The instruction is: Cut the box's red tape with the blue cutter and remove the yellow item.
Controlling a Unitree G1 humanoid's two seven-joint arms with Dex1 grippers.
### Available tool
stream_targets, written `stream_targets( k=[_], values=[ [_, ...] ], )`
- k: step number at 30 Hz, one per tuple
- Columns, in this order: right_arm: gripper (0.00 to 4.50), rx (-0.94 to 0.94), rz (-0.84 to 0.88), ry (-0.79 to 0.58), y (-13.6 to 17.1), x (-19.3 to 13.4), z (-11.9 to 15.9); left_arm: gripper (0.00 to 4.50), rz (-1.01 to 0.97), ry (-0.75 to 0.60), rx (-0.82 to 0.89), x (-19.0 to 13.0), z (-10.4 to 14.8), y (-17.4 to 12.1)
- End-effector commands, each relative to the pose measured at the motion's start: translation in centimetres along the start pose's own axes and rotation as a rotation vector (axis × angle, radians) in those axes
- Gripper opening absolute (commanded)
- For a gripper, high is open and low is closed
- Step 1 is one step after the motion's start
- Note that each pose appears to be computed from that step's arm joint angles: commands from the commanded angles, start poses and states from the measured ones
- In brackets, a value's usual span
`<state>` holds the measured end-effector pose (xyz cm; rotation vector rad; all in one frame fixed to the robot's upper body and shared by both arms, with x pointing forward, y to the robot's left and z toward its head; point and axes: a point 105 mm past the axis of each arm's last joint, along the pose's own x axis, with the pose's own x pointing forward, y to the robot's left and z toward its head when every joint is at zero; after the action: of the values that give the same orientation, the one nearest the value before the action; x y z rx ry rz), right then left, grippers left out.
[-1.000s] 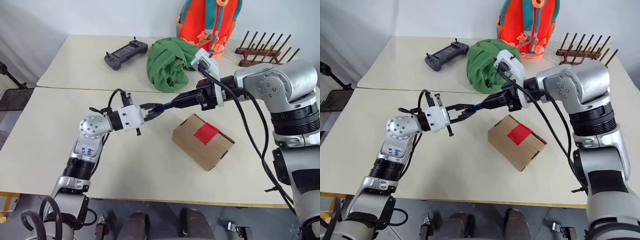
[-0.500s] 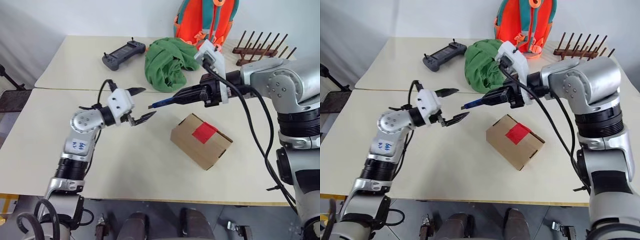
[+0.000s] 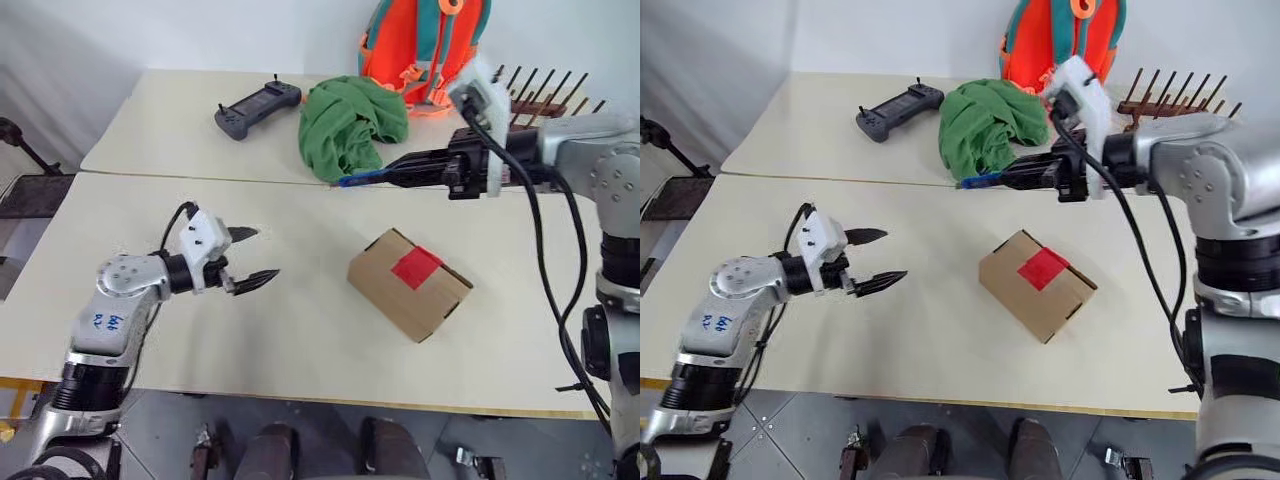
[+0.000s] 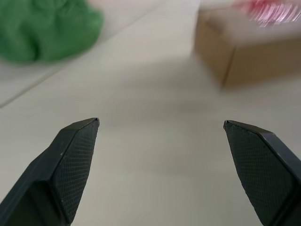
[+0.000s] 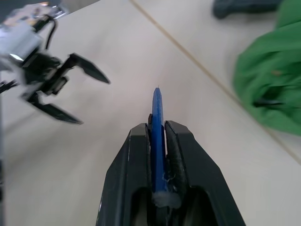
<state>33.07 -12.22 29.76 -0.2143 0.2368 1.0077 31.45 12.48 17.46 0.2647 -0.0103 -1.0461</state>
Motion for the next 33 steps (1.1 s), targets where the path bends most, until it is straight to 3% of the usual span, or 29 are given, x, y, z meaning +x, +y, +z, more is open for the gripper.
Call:
stream_targets(
  k=[1, 8, 14, 22, 26, 29, 33],
  values=[
    [0.17, -0.058, -0.058, -0.057, 0.2, -1.8, 1.1, 3.92, -0.132, -0.107, -0.002, 1.7, 2.8, -2.9],
    [0.17, -0.063, -0.133, -0.091, 0.3, -3.1, 0.6, 1.82, -0.199, -0.241, 0.044, 5.0, 6.1, -3.7],
    [0.17, -0.055, -0.237, -0.082, -0.2, -4.9, -0.4, 0.11, -0.273, -0.238, 0.062, 8.4, 6.8, -5.1],
    [0.17, -0.089, -0.31, 0.013, 0.1, -6.0, -3.0, 0.03, -0.272, -0.065, 0.122, 12.7, 5.6, -5.8],
    [0.17, -0.094, -0.312, 0.043, 0.6, -6.0, -3.9, 0.03, -0.262, 0.01, 0.097, 13.7, 5.3, -5.6],
    [0.17, -0.107, -0.317, 0.08, 0.8, -5.9, -4.8, 0.03, -0.254, 0.165, 0.097, 14.2, 4.7, -5.1],
    [0.17, -0.12, -0.311, 0.092, 0.9, -5.8, -5.0, 0.03, -0.276, 0.258, 0.11, 14.1, 4.4, -4.9]
  ],
)
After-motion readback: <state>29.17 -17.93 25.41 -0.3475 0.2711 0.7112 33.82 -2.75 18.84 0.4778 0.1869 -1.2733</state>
